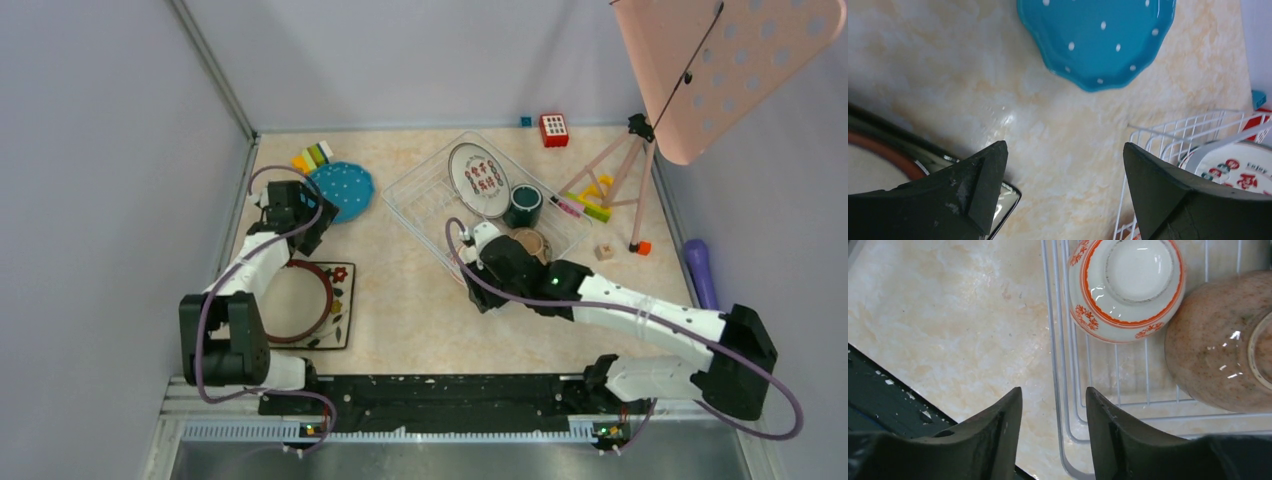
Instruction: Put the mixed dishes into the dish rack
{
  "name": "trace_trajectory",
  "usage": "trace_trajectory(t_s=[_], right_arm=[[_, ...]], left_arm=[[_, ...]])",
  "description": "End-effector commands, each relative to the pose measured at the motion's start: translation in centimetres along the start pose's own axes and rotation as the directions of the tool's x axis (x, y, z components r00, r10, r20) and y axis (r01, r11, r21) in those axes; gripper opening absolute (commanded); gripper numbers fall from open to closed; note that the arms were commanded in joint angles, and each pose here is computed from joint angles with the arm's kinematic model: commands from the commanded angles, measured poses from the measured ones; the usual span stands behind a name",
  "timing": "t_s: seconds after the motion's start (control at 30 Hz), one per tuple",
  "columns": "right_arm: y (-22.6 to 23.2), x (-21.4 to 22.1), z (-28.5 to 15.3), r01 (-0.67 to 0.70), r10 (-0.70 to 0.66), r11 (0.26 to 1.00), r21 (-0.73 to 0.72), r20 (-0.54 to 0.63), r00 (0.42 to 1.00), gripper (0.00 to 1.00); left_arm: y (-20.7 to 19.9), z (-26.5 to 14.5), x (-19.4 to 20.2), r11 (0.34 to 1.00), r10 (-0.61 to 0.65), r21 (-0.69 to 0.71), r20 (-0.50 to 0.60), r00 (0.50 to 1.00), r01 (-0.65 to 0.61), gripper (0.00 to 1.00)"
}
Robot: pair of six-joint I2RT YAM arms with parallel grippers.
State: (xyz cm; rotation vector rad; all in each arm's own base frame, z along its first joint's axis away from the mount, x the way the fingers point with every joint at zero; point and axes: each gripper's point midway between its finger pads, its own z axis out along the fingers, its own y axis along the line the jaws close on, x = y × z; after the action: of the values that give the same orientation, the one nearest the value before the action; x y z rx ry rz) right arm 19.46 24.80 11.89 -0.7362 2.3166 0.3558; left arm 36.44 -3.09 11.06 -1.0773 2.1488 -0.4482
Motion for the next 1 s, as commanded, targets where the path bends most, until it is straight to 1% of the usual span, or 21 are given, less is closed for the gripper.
trace_trajectory(t_s=[0.0, 0.03, 0.07, 0.17, 0.2, 0.27, 0.33, 0.5, 0.57, 0.67, 0.7, 0.77, 0.8, 0.97], right_arm=[[0.6, -1.8, -2.4, -0.034, 0.039, 0.998, -0.057, 0.100, 0.994, 0.52], [0.5, -2.1, -2.7, -0.038, 0.044, 0.998, -0.056, 0.115, 0.992, 0.52], [0.5, -2.4, -3.0, -0.044, 0.051, 0.997, -0.057, 0.128, 0.990, 0.52], [0.4, -3.5, -4.0, -0.059, 0.069, 0.996, -0.062, 0.179, 0.981, 0.52], [0.3, -3.9, -4.4, -0.064, 0.075, 0.996, -0.062, 0.196, 0.978, 0.52], [-0.3, -4.4, -5.0, -0.075, 0.082, 0.996, -0.040, 0.227, 0.970, 0.52], [-0.8, -4.9, -5.4, -0.087, 0.089, 0.996, -0.019, 0.250, 0.964, 0.52], [-1.2, -5.4, -5.7, -0.098, 0.094, 0.995, -0.001, 0.274, 0.957, 0.52], [-1.1, -5.3, -5.5, -0.100, 0.097, 0.995, -0.004, 0.272, 0.957, 0.52], [-0.9, -5.4, -5.2, -0.105, 0.104, 0.994, -0.011, 0.272, 0.957, 0.52], [-0.8, -5.4, -5.2, -0.105, 0.105, 0.994, -0.015, 0.271, 0.957, 0.52], [-0.6, -5.5, -5.1, -0.107, 0.109, 0.994, -0.023, 0.273, 0.956, 0.52], [-0.5, -5.5, -5.1, -0.105, 0.109, 0.994, -0.028, 0.272, 0.956, 0.52], [-0.2, -5.7, -5.4, -0.111, 0.121, 0.993, -0.051, 0.282, 0.952, 0.52]], left_arm=[[-3.7, 1.6, -4.4, 0.996, -0.072, 0.060, 0.068, 0.995, 0.068, 0.91], [-3.6, 2.4, -4.5, 0.997, -0.077, 0.032, 0.053, 0.996, 0.075, 0.91], [-3.3, 3.2, -5.2, 0.996, -0.084, -0.015, 0.062, 0.995, 0.085, 0.90], [-2.4, 5.6, -5.2, 0.987, -0.080, -0.143, -0.019, 0.997, 0.077, 0.87], [-2.6, 5.8, -5.2, 0.984, -0.080, -0.165, -0.038, 0.996, 0.073, 0.86], [-1.5, 7.1, -4.5, 0.968, -0.094, -0.242, -0.088, 0.992, 0.070, 0.80], [-1.1, 7.9, -4.1, 0.961, -0.098, -0.267, -0.112, 0.989, 0.065, 0.79], [0.7, 7.8, -3.7, 0.946, -0.123, -0.311, -0.064, 0.990, 0.097, 0.79], [1.0, 7.8, -3.8, 0.944, -0.126, -0.313, -0.052, 0.991, 0.103, 0.79], [1.7, 7.7, -3.8, 0.929, -0.127, -0.356, -0.049, 0.991, 0.101, 0.78], [1.9, 7.7, -3.8, 0.923, -0.126, -0.371, -0.048, 0.991, 0.100, 0.75], [2.5, 8.2, -3.7, 0.912, -0.136, -0.397, -0.059, 0.989, 0.102, 0.66], [2.5, 8.4, -3.8, 0.911, -0.144, -0.398, -0.067, 0.987, 0.106, 0.64], [2.7, 9.2, -4.2, 0.902, -0.169, -0.409, -0.046, 0.985, 0.136, 0.64]])
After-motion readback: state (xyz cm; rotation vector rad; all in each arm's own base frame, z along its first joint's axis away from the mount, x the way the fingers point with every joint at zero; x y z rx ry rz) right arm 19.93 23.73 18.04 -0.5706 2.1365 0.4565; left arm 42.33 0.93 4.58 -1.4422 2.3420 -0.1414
